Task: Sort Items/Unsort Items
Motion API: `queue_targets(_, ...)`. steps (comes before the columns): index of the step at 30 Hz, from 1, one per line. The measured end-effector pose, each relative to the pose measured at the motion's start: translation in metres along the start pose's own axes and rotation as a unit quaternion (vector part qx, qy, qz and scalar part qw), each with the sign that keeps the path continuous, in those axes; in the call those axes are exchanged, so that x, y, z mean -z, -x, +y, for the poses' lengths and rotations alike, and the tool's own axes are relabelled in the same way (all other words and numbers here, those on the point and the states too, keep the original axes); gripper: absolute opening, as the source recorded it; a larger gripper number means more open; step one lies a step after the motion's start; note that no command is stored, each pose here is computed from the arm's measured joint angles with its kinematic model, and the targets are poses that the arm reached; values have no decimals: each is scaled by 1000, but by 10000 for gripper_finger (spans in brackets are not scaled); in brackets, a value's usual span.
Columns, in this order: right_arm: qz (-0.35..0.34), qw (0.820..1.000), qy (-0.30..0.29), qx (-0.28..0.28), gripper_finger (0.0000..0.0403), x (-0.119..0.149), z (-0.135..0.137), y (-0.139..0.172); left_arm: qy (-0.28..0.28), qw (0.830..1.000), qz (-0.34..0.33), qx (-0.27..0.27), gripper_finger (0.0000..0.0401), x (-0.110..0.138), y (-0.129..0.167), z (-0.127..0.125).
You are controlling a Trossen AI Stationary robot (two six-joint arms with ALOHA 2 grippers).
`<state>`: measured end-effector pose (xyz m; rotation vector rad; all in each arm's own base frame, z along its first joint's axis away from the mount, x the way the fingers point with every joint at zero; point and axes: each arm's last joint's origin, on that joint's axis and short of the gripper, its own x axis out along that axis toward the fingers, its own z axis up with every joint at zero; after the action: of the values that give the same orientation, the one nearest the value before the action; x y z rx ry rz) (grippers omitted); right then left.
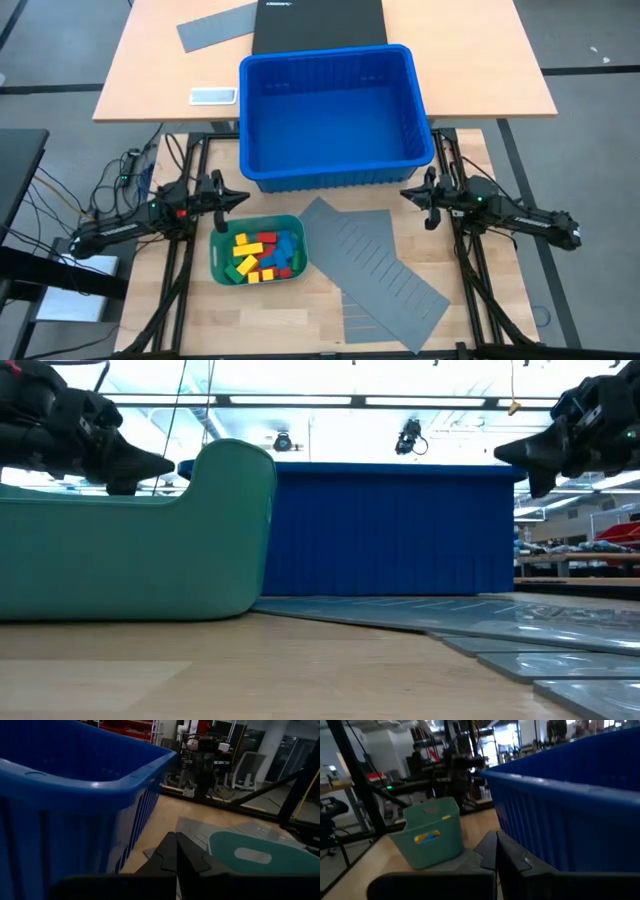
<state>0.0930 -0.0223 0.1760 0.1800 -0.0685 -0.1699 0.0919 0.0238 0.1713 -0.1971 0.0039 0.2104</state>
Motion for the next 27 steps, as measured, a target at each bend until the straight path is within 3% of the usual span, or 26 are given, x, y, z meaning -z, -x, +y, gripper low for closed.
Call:
queue_targets(7,27,1000,-2,7,0,5,-1,0,-3,1000,13,-11,4,2,-2,1)
queue_targets(14,31,999,5,5,13,6,-1,-1,79,995,54,-24,5,9,-7,3)
queue_targets(19,31,999,5,4,15,6,-1,-1,52,995,77,-24,6,12,-10,3)
queue_targets(21,31,999,5,4,13,6,-1,0,49,996,75,1,6,11,-10,2)
queue_targets(27,31,1000,6,4,12,6,-1,-1,4,999,25,24,6,2,-10,-1)
